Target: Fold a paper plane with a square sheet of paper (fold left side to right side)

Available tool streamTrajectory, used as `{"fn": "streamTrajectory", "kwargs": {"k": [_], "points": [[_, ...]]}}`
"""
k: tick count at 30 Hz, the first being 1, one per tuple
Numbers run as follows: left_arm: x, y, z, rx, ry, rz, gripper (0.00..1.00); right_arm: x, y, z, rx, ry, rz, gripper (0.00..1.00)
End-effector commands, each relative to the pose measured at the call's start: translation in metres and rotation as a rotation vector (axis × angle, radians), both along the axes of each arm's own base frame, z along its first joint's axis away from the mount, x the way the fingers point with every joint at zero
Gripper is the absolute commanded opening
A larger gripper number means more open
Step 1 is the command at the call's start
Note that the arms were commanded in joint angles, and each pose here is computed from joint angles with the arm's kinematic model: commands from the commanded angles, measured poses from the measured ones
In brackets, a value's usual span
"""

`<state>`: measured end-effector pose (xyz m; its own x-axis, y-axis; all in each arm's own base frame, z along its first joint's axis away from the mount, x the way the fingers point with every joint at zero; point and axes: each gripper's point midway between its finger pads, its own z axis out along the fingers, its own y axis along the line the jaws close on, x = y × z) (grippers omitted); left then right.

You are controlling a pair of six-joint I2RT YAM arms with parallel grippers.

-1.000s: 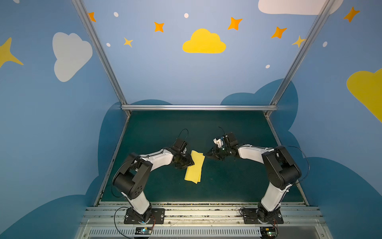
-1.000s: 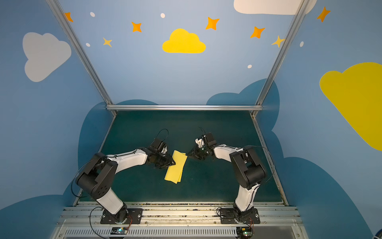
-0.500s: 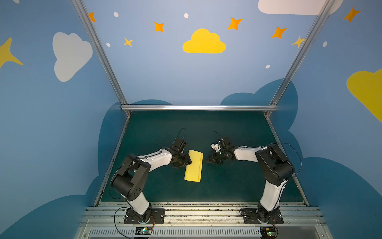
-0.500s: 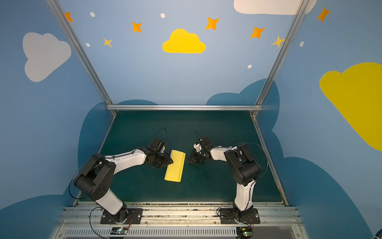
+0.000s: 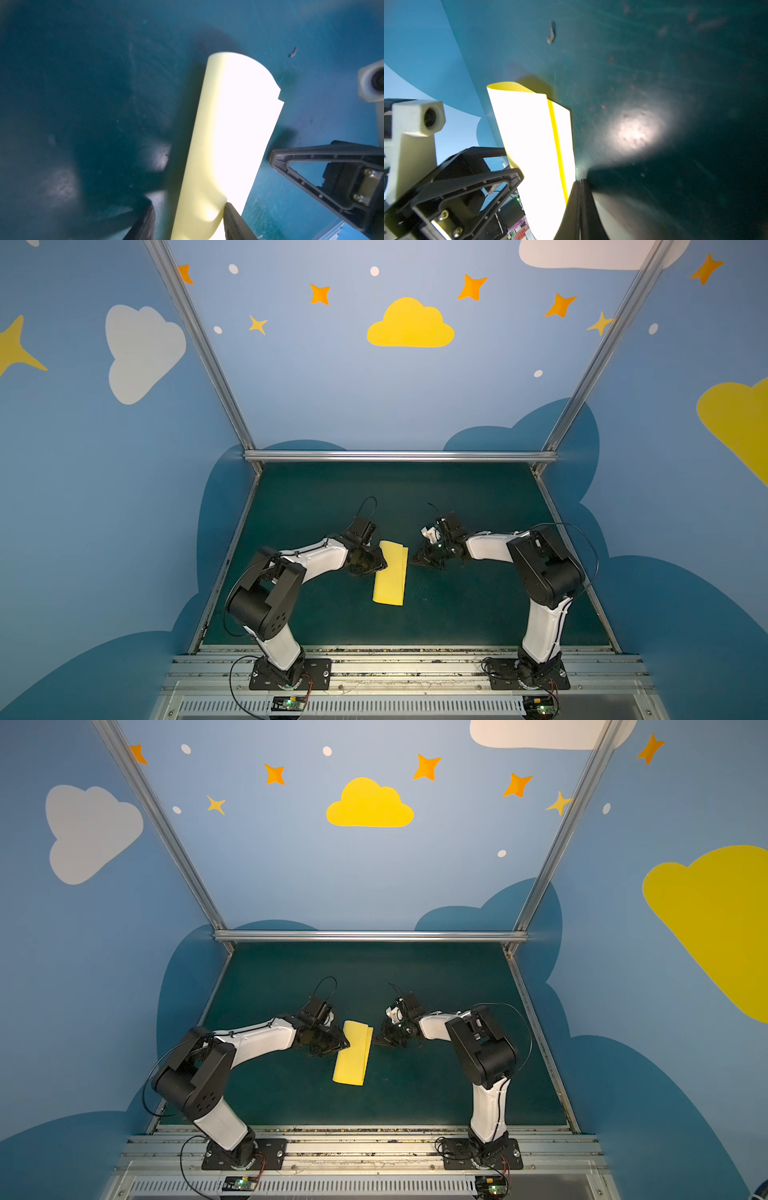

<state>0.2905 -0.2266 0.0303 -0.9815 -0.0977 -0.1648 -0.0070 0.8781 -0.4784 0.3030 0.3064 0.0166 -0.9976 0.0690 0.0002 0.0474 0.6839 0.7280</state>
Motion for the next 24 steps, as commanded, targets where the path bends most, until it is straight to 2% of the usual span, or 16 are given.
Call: {"fn": "streamTrajectory", "kwargs": {"k": [1,24], "points": [[-0.0069,-0.0018,-0.0056,0.011,0.022,-0.042,0.54,-0.0019,0.0004,-0.0122,-0.025,0.024,-0.003,0.0],[-0.013,-0.0095,-0.0112,0.02,0.034,-0.075,0.54,-0.0048,-0.0001,-0.0199,-0.028,0.041,-0.008,0.0]]}}
